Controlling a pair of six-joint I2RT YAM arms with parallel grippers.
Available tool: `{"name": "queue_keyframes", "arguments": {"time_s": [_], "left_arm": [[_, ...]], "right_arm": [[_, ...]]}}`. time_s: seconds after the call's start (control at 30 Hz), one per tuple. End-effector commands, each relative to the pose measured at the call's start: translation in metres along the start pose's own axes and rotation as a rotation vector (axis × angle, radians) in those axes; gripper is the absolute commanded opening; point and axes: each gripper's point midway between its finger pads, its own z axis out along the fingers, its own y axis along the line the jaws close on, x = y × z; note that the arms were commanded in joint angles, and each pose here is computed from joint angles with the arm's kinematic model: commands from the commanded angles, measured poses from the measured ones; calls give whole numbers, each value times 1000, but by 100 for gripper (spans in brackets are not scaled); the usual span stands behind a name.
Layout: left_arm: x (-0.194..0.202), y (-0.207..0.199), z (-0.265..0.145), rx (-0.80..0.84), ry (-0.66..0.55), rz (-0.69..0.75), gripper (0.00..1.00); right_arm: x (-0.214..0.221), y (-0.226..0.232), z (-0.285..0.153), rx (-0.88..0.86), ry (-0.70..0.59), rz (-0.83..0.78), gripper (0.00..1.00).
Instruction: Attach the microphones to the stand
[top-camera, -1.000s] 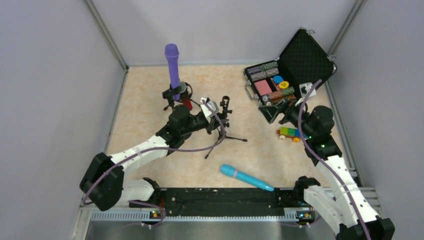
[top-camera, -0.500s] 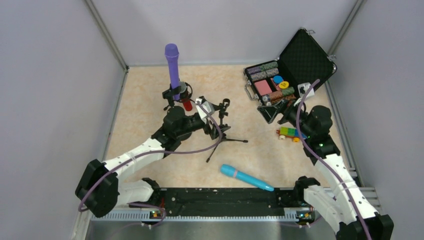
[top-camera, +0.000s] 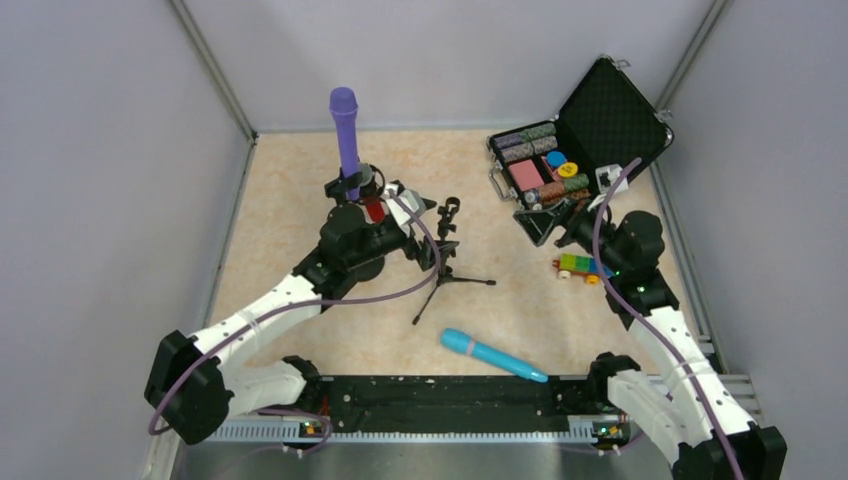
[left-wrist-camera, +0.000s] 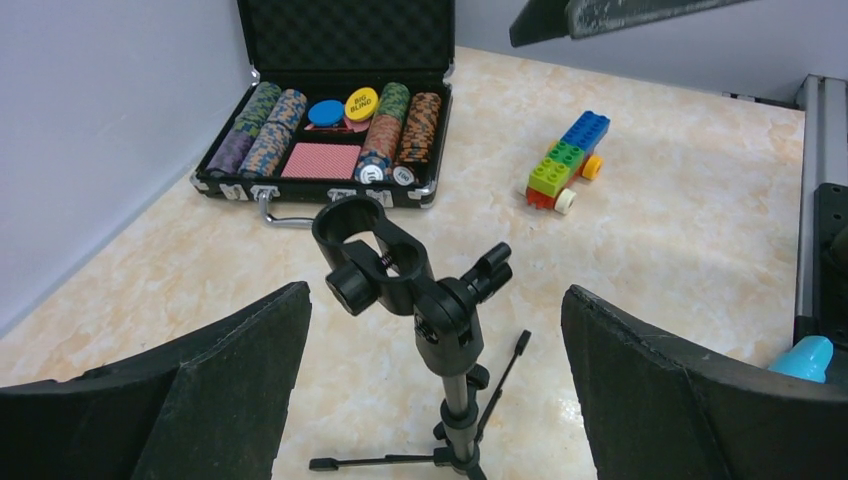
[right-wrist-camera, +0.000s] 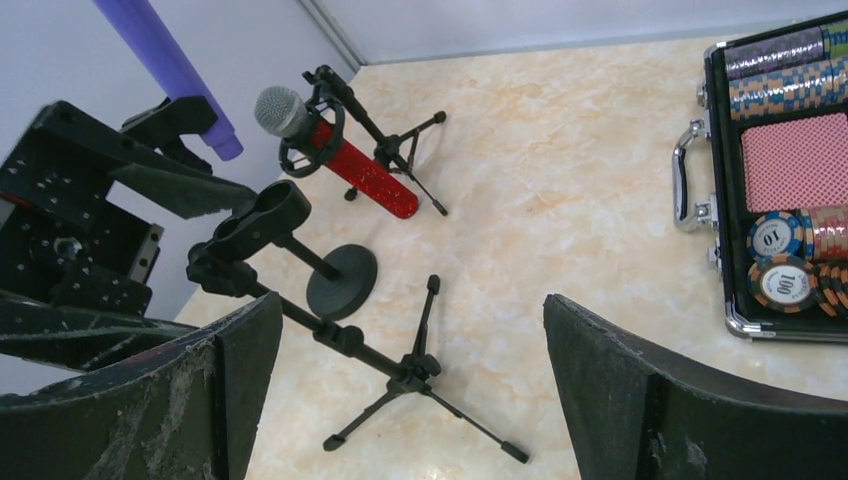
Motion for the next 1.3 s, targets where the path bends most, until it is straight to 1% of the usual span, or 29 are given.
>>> {"name": "queue_keyframes", "arguments": {"time_s": [0.0,0.2,0.43,0.6,0.87,0.97,1.13,1.27], "left_arm": [[-37,6,4,-14,-74,23,99],[-37,-2,19,71,-59,21,99],[-25,-12,28,166,9,14,96],[-30,-20,27,223,-1,41,94],[-34,-39,22,361,-1,108,92],[-37,-38,20,353,-8,132,93],[-46,-27,17,279,-30,178,99],[-65,-18,10,199,-82,224,99]], "right_arm": [[-5,5,2,-31,-25,-6,99],[-5,5,2,-32,-23,-5,99],[-5,5,3,-31,-19,-3,99],[-3,4,4,-34,-18,-3,99],[-2,4,4,-34,-13,-1,99],[-1,3,5,-36,-9,1,99],[1,3,5,-38,-1,3,99],[2,3,5,-39,12,-2,99]]}}
